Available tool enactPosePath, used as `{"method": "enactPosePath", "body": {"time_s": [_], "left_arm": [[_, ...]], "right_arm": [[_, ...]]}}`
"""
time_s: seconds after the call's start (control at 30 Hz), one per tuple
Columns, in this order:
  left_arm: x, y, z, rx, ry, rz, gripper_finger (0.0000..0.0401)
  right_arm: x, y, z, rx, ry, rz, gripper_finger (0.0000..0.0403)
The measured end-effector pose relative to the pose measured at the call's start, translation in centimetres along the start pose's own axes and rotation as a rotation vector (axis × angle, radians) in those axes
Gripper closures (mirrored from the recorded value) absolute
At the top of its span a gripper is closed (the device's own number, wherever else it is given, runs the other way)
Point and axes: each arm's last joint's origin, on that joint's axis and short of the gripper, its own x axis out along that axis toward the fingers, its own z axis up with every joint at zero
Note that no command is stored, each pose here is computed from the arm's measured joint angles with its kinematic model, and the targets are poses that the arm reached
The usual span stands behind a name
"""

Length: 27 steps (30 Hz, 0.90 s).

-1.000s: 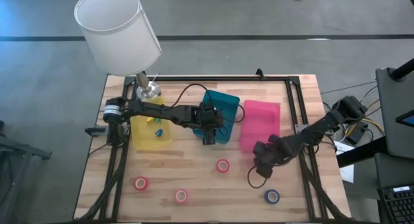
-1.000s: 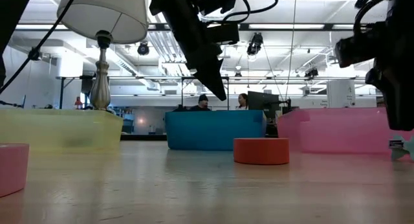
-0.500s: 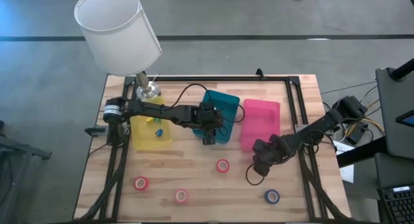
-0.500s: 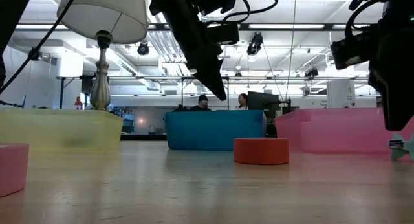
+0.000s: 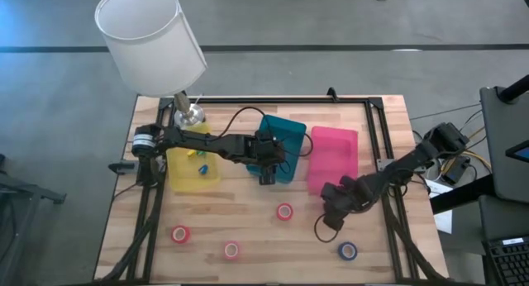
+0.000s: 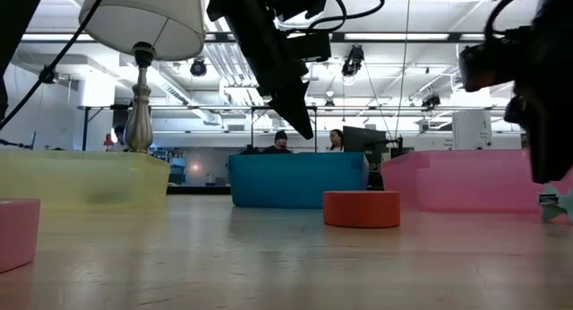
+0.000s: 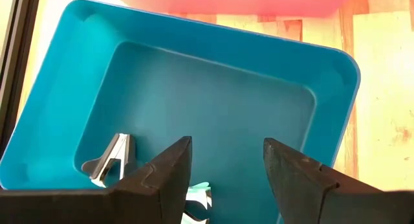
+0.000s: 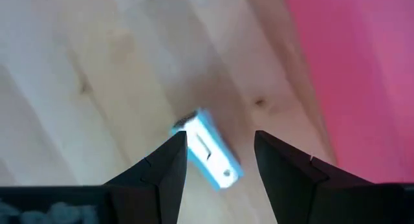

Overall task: Pick and place Stapler, Stapler remover, tape
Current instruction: Put the blue staple remover into the blue bin

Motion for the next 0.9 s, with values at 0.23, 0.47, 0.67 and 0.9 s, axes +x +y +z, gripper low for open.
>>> {"method": "enactPosePath", "body": {"time_s": [0.23,0.47,0.67,0.9], "left_arm": [[0.0,0.0,0.0,-0.035,-0.002,0.0,0.0206],[0.0,0.0,0.1,-0.041,-0.015,0.001,0.0206],[0.0,0.0,0.1,-0.048,-0.015,0.001,0.0206],[0.0,0.0,0.1,-0.054,-0.014,0.001,0.0206]], "right_arm": [[-0.1,0.4,-0.8,-0.104,-0.018,-0.005,0.0227],[0.1,0.2,-0.8,-0.11,-0.081,-0.051,0.0227],[0.3,0.0,-0.9,-0.193,-0.074,-0.061,0.0227],[0.3,0.2,-1.2,-0.388,0.011,-0.001,0.0227]]}}
